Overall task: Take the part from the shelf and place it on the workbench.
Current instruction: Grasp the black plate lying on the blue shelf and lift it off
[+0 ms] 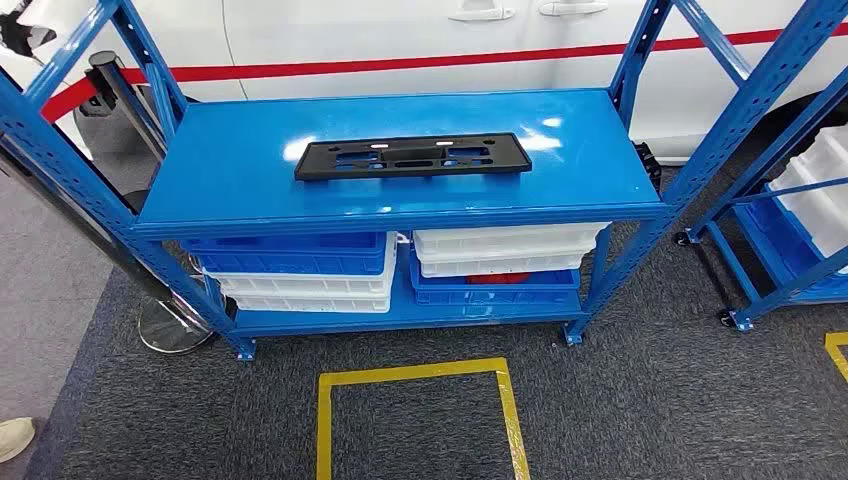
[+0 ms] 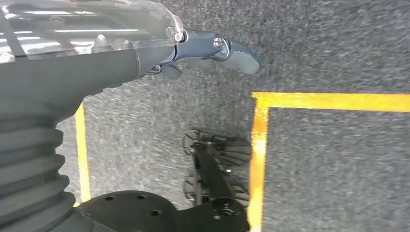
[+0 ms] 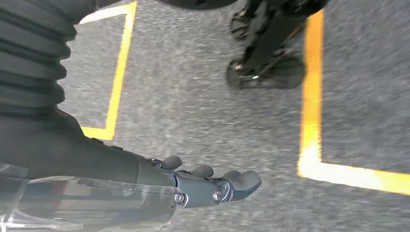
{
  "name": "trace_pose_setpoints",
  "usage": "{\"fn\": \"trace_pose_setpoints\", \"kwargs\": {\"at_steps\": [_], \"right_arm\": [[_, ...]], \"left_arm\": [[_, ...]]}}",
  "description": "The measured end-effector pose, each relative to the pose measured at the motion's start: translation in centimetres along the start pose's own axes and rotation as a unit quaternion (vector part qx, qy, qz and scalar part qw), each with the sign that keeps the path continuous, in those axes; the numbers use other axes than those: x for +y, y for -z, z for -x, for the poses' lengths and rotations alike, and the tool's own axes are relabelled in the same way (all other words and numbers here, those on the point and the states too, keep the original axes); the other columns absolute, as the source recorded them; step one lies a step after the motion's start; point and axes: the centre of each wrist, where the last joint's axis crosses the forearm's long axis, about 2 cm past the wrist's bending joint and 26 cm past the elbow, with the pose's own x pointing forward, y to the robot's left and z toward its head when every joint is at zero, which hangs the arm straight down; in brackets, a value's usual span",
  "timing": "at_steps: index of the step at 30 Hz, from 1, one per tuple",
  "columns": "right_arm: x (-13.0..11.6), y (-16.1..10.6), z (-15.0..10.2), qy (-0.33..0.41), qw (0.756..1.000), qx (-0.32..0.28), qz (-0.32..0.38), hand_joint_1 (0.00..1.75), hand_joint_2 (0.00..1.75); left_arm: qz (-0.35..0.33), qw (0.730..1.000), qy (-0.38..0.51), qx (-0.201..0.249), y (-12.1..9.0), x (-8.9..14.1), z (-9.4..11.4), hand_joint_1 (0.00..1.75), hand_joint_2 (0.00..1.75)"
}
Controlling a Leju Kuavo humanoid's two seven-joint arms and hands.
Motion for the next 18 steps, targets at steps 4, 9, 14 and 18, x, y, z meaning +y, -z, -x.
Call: {"fn": "trace_pose_setpoints", "kwargs": {"at_steps": [4, 9, 14, 18], "right_arm": [[0.7, 0.5, -1.9, 0.003, 0.998, -0.054, -0.024, 0.0, 0.0], [0.6, 1.1, -5.1, 0.011, 0.989, -0.144, -0.045, 0.0, 0.0], [-0.5, 1.1, -8.3, 0.012, 0.972, -0.23, -0.038, 0.0, 0.0], [-1.2, 0.8, -12.1, 0.003, 0.949, -0.314, -0.036, 0.0, 0.0]], "left_arm": [[-0.004, 1.0, -0.012, -0.009, 0.1, 0.1, -0.3, 0.0, 0.0], [-0.006, 0.999, -0.026, -0.02, 0.3, 0.0, -0.6, 0.0, 0.0], [-0.01, 0.999, -0.036, -0.019, 0.2, 0.0, -0.4, 0.0, 0.0], [-0.014, 0.999, -0.045, -0.024, 0.3, 0.0, -0.6, 0.0, 0.0]]}}
